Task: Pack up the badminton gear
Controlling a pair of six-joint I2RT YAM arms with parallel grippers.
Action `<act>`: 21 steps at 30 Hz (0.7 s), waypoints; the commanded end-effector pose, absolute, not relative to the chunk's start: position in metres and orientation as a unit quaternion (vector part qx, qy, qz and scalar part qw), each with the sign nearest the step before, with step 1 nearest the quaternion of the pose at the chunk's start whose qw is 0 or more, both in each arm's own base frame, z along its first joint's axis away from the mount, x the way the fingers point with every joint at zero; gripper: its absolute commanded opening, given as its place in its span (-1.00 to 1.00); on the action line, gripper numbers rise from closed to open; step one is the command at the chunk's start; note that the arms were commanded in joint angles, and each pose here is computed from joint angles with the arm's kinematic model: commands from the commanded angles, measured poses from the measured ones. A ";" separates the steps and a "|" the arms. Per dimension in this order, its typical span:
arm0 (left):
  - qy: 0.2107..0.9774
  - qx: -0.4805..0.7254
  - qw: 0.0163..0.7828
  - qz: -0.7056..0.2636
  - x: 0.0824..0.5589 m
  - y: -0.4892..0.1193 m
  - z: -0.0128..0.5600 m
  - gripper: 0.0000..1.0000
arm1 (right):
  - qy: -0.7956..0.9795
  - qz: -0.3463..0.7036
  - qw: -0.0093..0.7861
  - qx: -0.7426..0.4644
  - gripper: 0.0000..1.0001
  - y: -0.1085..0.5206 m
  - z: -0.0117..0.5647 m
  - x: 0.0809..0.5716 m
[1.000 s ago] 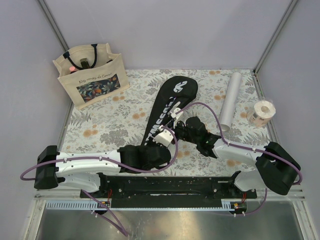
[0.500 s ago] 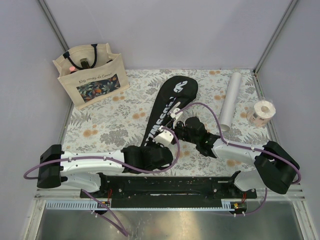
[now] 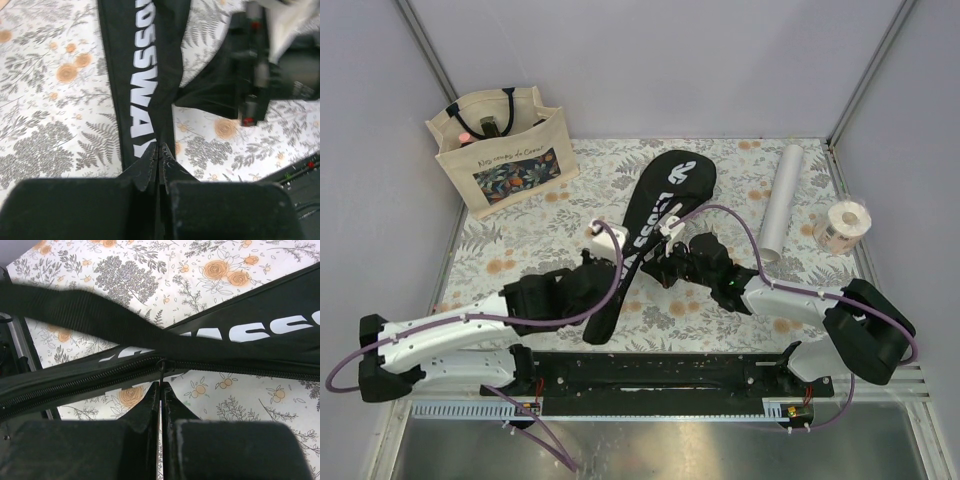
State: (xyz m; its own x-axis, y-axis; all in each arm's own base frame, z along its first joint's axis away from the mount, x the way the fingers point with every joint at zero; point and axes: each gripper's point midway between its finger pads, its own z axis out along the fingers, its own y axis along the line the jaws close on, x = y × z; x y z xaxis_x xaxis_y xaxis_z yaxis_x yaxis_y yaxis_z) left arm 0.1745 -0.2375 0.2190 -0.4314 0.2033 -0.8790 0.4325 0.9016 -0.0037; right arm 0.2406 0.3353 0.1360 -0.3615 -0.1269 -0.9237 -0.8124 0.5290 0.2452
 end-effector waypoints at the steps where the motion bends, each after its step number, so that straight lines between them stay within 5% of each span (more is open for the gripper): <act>1: 0.855 0.140 0.479 -0.141 0.195 -0.219 0.218 -1.00 | 0.686 0.397 0.520 -0.319 -1.00 0.347 0.185 0.249; 4: 0.882 0.092 0.442 -0.136 0.209 -0.197 0.196 -0.94 | 0.676 0.408 0.525 -0.317 -1.00 0.348 0.195 0.245; 9: 0.909 0.084 0.378 -0.156 0.199 -0.198 0.174 -0.16 | 0.664 0.425 0.529 -0.314 -1.00 0.352 0.213 0.243; 14: 0.927 0.050 0.346 -0.135 0.179 -0.175 0.170 -0.03 | 0.669 0.425 0.536 -0.291 -1.00 0.347 0.229 0.254; 21: 0.873 0.120 0.407 -0.241 0.153 -0.172 0.203 0.13 | 0.689 0.414 0.546 -0.237 -1.00 0.327 0.241 0.285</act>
